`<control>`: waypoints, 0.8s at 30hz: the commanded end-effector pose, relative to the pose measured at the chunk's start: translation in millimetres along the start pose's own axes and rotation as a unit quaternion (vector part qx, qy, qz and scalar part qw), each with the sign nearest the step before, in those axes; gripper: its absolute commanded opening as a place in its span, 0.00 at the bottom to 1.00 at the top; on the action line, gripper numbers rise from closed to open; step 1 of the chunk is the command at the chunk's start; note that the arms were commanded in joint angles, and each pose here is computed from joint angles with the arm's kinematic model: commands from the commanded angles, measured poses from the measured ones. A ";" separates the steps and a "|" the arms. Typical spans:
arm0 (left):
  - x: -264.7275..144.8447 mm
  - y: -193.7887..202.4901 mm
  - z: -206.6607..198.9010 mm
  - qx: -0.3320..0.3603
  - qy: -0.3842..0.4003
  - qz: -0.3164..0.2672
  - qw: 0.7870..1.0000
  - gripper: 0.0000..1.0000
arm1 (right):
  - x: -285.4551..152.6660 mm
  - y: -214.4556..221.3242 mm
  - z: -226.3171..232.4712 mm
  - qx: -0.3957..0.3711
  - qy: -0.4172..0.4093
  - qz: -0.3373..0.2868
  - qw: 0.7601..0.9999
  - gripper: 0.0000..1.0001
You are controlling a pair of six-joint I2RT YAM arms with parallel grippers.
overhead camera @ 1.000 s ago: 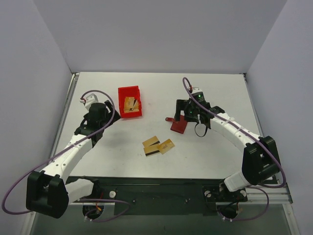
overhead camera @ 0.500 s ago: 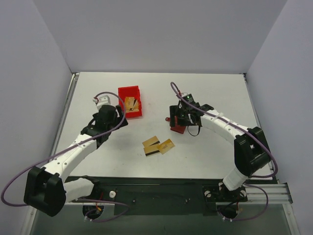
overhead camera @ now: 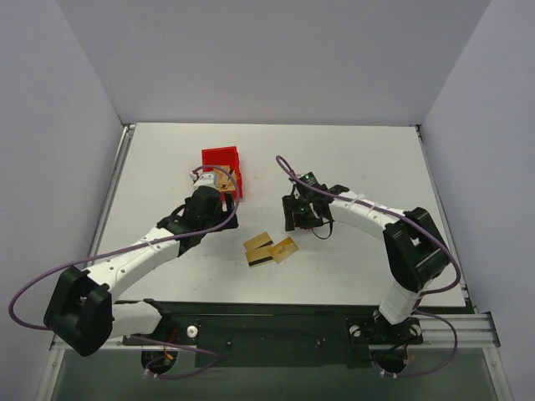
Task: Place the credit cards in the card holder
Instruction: Move the credit card to the corner of the board.
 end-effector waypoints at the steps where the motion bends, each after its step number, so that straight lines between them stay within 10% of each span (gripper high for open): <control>1: -1.3 -11.7 -15.8 0.002 0.032 -0.020 0.999 0.88 | 6.7 4.9 3.3 0.020 0.003 0.024 1.000 0.55; 24: -22.7 -10.1 -6.5 0.005 0.061 -0.037 0.997 0.87 | 37.7 26.7 33.9 0.042 0.149 0.099 0.983 0.47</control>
Point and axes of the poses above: each gripper's point midway between its finger pads, its own x axis out along the fingers, its own z axis along the line the jaws close on, y = z × x, the point moved 8 cm from there along -x, back along the fingers, and after that the axes turned 14 degrees about -x, right-handed, at the moved point
